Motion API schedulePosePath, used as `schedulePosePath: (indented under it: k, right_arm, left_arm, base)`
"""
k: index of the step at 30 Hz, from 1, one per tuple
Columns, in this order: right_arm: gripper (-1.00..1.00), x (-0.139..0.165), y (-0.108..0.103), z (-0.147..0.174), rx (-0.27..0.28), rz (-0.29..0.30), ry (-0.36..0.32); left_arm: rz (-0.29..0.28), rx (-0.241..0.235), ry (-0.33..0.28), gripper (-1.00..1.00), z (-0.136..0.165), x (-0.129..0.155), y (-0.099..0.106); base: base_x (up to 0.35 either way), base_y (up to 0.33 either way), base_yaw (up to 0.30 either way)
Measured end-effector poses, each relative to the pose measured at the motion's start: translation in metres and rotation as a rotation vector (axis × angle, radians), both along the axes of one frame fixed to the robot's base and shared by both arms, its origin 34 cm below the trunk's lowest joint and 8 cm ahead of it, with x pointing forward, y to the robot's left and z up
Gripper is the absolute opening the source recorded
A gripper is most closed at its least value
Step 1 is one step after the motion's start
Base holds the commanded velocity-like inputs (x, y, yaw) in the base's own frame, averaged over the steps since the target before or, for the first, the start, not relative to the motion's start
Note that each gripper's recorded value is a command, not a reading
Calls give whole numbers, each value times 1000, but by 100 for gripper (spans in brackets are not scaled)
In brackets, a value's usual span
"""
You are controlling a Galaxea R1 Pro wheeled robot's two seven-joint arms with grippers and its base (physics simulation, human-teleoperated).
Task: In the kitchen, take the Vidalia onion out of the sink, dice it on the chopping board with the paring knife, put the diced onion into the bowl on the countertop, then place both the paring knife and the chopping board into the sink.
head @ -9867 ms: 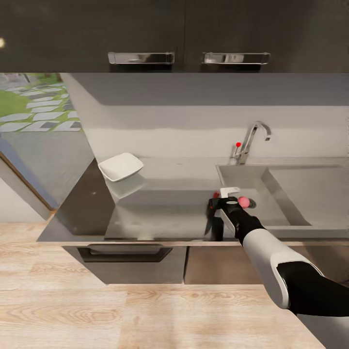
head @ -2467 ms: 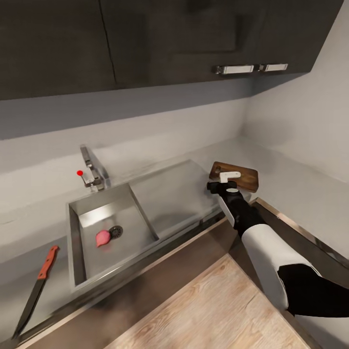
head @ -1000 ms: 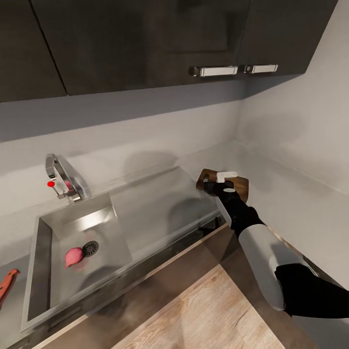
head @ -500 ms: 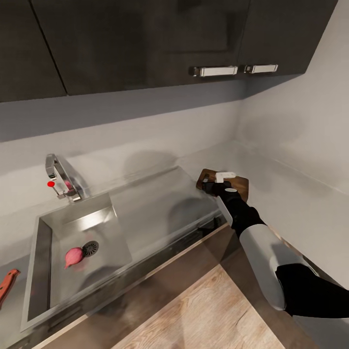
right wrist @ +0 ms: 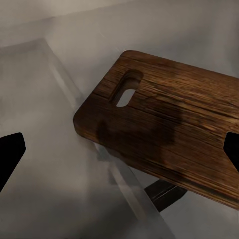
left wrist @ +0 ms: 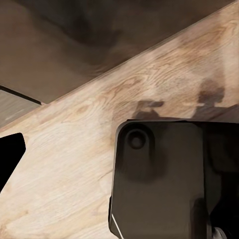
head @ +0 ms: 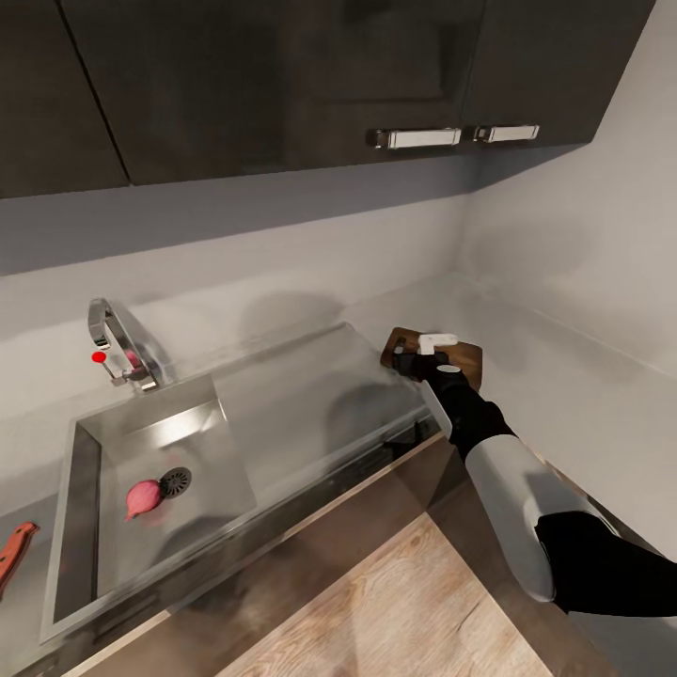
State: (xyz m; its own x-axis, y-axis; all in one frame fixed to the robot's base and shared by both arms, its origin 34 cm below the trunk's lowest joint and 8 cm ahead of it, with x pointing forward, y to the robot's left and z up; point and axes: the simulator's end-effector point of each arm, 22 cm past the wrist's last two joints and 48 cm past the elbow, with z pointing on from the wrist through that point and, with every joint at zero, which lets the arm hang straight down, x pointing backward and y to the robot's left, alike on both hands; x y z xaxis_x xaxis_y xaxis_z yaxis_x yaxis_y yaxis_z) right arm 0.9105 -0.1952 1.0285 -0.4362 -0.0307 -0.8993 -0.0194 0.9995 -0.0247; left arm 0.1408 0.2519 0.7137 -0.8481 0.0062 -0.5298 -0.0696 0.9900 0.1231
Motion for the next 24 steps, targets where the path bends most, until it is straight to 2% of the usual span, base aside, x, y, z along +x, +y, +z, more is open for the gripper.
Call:
schedulePosePath:
  k: [24]
  right_arm:
    - [100, 0, 1, 0, 1, 1, 0]
  left_arm:
    - [0, 0, 1, 100, 0, 0, 0]
  base:
    - [5, -12, 0]
